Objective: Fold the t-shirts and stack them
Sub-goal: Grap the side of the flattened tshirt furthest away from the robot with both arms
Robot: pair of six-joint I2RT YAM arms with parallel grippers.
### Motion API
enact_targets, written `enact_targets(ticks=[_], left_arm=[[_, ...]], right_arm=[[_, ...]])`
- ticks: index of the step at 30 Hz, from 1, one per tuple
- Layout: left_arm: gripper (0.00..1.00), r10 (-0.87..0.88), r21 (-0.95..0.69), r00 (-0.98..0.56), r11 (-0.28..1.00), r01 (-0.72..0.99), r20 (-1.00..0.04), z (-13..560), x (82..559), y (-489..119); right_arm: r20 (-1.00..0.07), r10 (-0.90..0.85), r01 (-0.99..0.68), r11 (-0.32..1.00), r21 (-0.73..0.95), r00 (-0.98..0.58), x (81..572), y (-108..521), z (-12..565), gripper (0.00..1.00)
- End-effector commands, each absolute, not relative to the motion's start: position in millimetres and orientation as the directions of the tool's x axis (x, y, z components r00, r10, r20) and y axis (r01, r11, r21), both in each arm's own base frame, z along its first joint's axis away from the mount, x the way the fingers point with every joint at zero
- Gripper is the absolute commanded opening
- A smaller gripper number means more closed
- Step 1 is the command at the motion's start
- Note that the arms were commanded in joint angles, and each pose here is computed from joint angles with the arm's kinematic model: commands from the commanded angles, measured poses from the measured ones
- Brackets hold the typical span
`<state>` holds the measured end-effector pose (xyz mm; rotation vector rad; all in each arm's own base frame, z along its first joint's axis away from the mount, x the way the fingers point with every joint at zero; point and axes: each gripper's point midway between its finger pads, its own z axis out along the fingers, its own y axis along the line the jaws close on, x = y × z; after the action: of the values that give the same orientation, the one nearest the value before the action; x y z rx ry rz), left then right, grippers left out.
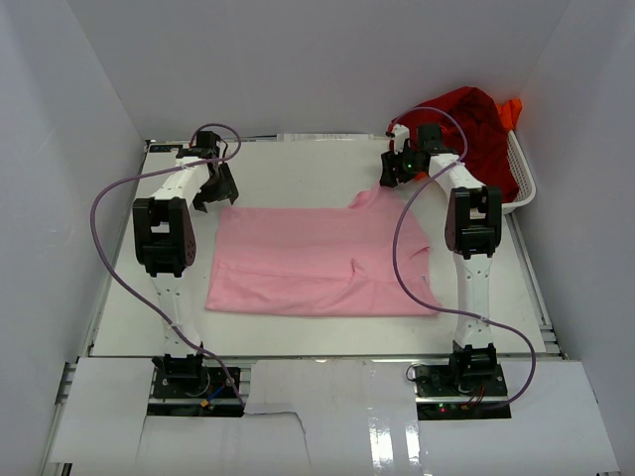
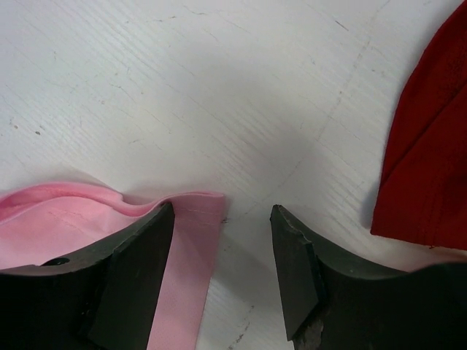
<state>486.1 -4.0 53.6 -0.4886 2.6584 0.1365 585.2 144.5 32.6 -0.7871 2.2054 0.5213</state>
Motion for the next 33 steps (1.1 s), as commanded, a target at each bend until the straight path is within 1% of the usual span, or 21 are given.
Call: enact_targets(ticks=[1,6,16,21,22,23,25,26,27,28,33], left_arm=[[0.84,-0.310,-0.007,-0.822,0.937,-0.349,-0.478,72.7,497.5,-6.9],[0.84,-0.310,-0.007,-0.822,0.937,-0.349,-0.478,73.5,496.9,-6.8],[0.84,-0.308,-0.006,-0.819,0.937,-0.349,-0.485,76.8,497.8,-6.3],[0.84,-0.306,-0.002,-0.818,0.937,-0.350,-0.486,78.2,496.5,-5.3],[0.84,-0.306,-0.002,-0.818,0.937,-0.350,-0.486,77.9,496.8,-5.4],[0.84,-0.307,-0.004,-0.818,0.937,-0.349,-0.487,78.0,497.2,-5.6],[0.84,-0.308,-0.005,-0.817,0.937,-0.350,-0.488,78.5,497.6,-5.7],[0.84,-0.307,-0.004,-0.818,0.937,-0.349,-0.487,78.4,497.2,-5.6],[0.84,-0.307,-0.003,-0.819,0.937,-0.349,-0.486,78.1,496.5,-5.6],[0.84,-0.307,-0.004,-0.818,0.937,-0.349,-0.487,78.3,496.9,-5.6],[0.84,-0.310,-0.006,-0.820,0.937,-0.350,-0.482,76.7,495.7,-6.2]], right_arm=[[-0.720,-0.400,-0.699,0.697,0.163,-0.567,575.0,149.0,17.4,0.62],[-0.690,-0.434,-0.704,0.693,0.155,-0.579,566.0,151.6,8.4,0.55],[-0.631,-0.503,-0.724,0.676,0.139,-0.591,544.1,168.7,-4.0,0.53],[-0.599,-0.524,-0.721,0.680,0.133,-0.606,536.9,168.1,-11.5,0.48],[-0.589,-0.530,-0.715,0.688,0.122,-0.610,536.7,166.5,-13.1,0.47],[-0.586,-0.531,-0.713,0.691,0.119,-0.612,536.5,166.3,-13.2,0.40],[-0.577,-0.535,-0.708,0.698,0.110,-0.617,536.6,164.3,-13.9,0.30],[-0.569,-0.535,-0.700,0.706,0.105,-0.624,536.5,162.1,-14.8,0.17],[-0.562,-0.536,-0.696,0.711,0.101,-0.629,536.2,160.5,-15.9,0.10],[-0.557,-0.538,-0.691,0.717,0.094,-0.633,536.6,158.5,-16.2,0.08],[-0.565,-0.512,-0.667,0.739,0.094,-0.647,539.0,158.4,-10.0,0.08]])
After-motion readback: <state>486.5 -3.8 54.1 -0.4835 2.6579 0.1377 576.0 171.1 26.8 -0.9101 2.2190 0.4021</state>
